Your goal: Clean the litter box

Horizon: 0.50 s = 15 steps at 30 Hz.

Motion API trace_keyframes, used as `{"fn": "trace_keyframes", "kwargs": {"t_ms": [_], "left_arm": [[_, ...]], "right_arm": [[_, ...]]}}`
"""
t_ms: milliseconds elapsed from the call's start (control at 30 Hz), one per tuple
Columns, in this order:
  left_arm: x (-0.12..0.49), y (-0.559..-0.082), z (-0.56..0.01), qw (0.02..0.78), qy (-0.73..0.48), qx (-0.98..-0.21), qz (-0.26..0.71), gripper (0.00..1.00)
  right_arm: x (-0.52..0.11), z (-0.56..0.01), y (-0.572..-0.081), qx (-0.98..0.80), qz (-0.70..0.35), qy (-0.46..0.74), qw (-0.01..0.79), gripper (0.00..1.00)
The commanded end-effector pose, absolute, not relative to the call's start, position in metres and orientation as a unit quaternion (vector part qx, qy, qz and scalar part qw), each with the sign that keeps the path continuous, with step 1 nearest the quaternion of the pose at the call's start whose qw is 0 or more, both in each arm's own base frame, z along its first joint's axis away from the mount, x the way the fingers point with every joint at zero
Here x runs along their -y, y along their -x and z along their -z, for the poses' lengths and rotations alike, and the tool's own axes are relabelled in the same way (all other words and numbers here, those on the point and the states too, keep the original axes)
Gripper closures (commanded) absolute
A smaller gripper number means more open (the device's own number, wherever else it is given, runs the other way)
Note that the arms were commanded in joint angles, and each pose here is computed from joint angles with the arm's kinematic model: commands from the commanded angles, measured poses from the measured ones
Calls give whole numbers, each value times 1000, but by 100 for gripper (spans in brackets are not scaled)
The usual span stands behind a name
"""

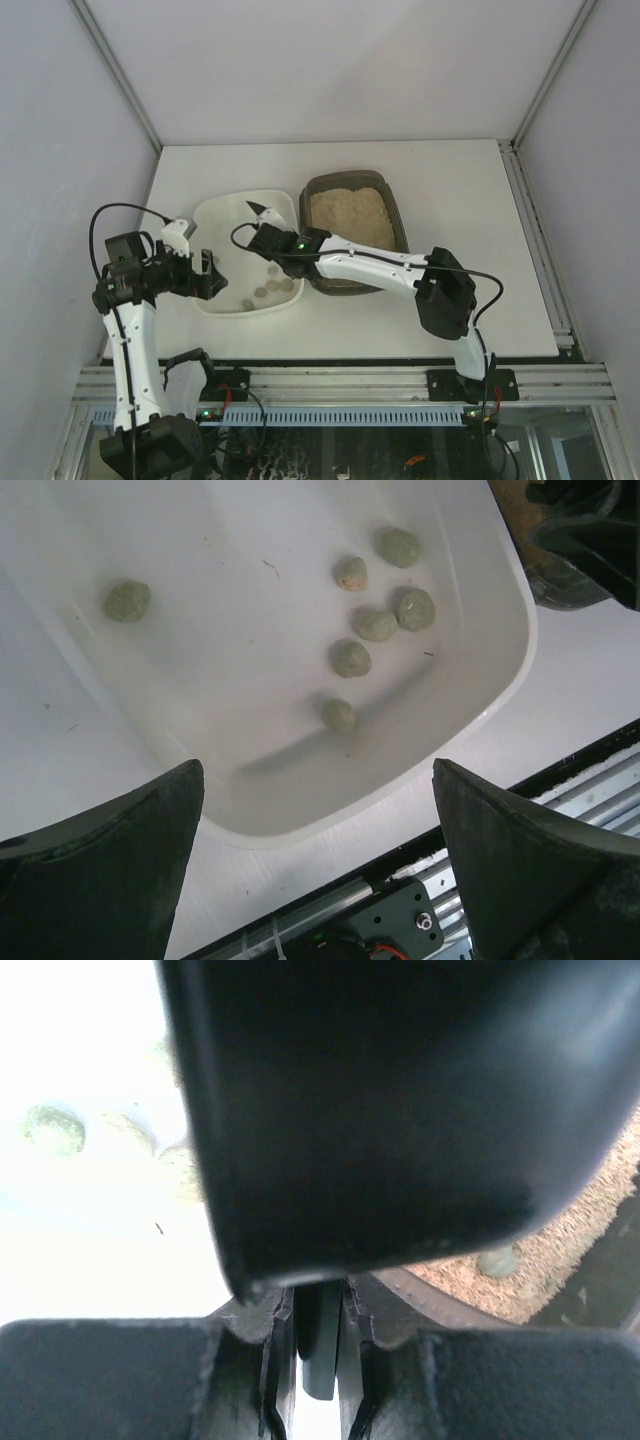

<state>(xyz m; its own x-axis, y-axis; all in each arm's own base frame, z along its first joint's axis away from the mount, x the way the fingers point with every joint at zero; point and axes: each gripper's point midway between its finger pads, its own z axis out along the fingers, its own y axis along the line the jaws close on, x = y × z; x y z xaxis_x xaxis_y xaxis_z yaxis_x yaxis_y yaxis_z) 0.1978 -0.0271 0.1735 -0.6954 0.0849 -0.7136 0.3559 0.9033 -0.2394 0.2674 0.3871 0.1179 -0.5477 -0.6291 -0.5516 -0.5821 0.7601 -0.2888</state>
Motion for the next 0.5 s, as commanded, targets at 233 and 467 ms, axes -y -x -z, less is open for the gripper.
{"fn": "trace_keyframes", "kwargs": {"t_ms": [233, 467], "left_arm": [[79, -226, -336, 597, -75, -777, 187, 0], [134, -297, -342, 525, -42, -810, 259, 0]], "right_arm": [[-294, -268, -264, -876, -140, 147, 439, 100], [-218, -304, -255, -856, -186, 65, 478, 100]]}}
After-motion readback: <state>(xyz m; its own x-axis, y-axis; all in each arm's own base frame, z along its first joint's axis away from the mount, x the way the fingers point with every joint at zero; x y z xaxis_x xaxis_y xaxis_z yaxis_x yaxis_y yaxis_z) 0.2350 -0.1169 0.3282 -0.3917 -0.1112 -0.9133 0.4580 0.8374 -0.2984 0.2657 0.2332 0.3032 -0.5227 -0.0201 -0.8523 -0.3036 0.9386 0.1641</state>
